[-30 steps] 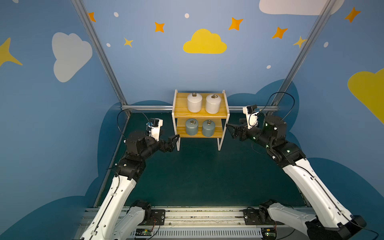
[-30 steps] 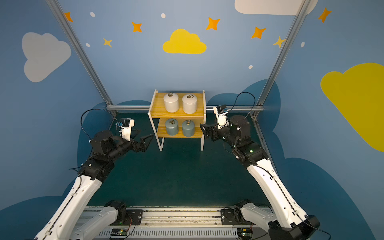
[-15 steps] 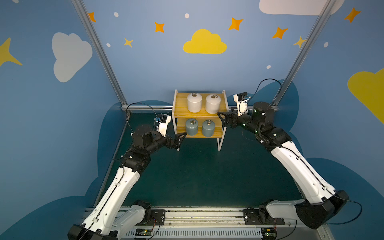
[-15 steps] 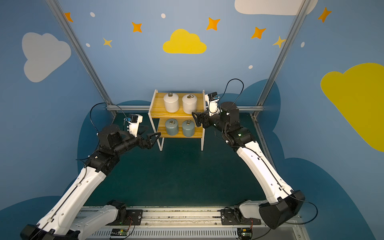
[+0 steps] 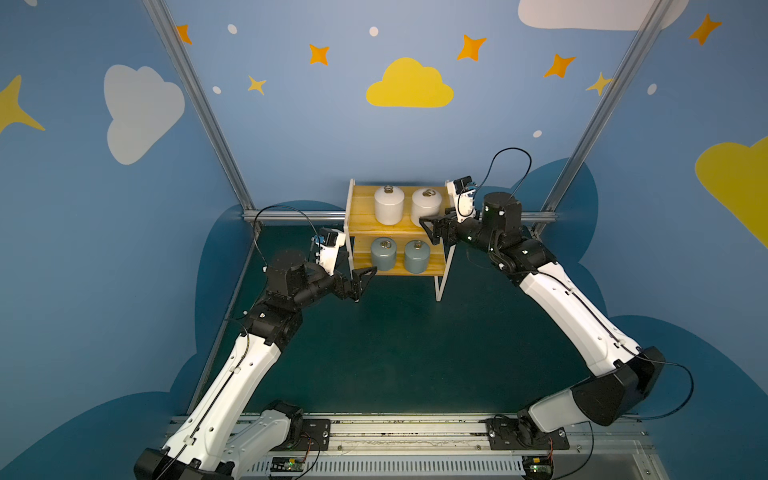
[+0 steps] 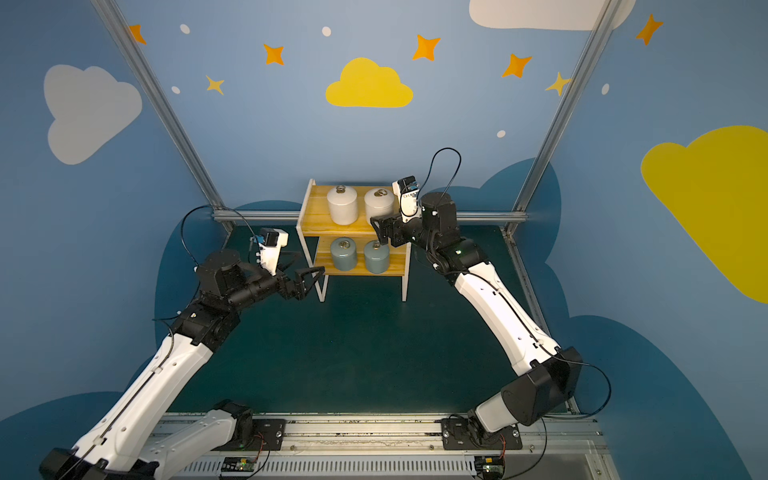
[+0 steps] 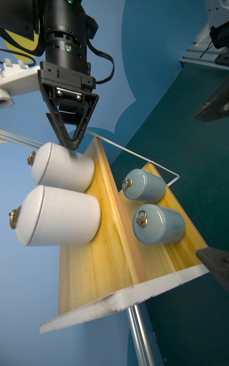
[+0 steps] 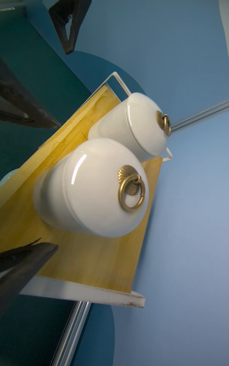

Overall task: Remove the tea canisters from the shelf
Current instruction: Pick up the tea canister from the shelf.

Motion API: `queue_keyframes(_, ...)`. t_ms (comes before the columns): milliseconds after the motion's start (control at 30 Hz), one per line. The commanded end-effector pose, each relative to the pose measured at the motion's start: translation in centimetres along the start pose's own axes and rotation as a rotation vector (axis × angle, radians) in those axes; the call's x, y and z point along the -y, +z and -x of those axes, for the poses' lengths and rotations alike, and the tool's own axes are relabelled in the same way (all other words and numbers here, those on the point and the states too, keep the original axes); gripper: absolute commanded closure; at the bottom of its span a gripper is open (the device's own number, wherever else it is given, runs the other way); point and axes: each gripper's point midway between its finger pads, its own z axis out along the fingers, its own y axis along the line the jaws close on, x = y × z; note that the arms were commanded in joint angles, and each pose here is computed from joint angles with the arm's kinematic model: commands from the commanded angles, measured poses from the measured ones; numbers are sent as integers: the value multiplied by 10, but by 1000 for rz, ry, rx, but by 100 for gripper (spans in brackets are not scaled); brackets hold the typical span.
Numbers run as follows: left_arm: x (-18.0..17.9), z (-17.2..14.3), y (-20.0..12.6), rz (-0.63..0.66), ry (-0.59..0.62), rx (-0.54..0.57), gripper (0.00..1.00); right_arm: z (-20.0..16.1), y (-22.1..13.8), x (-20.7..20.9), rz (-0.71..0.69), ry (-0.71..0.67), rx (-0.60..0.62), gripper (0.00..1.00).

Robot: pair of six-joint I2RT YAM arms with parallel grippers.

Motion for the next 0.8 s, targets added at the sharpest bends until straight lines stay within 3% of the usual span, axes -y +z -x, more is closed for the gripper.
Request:
queue_keyframes(0,6,1,1,-33,15,9,0,15,2,-6,16,-19,36,8)
queue_keyframes(767,15,-7,3,-80,-4,9,0,14,38,-1,13,-20,7,8)
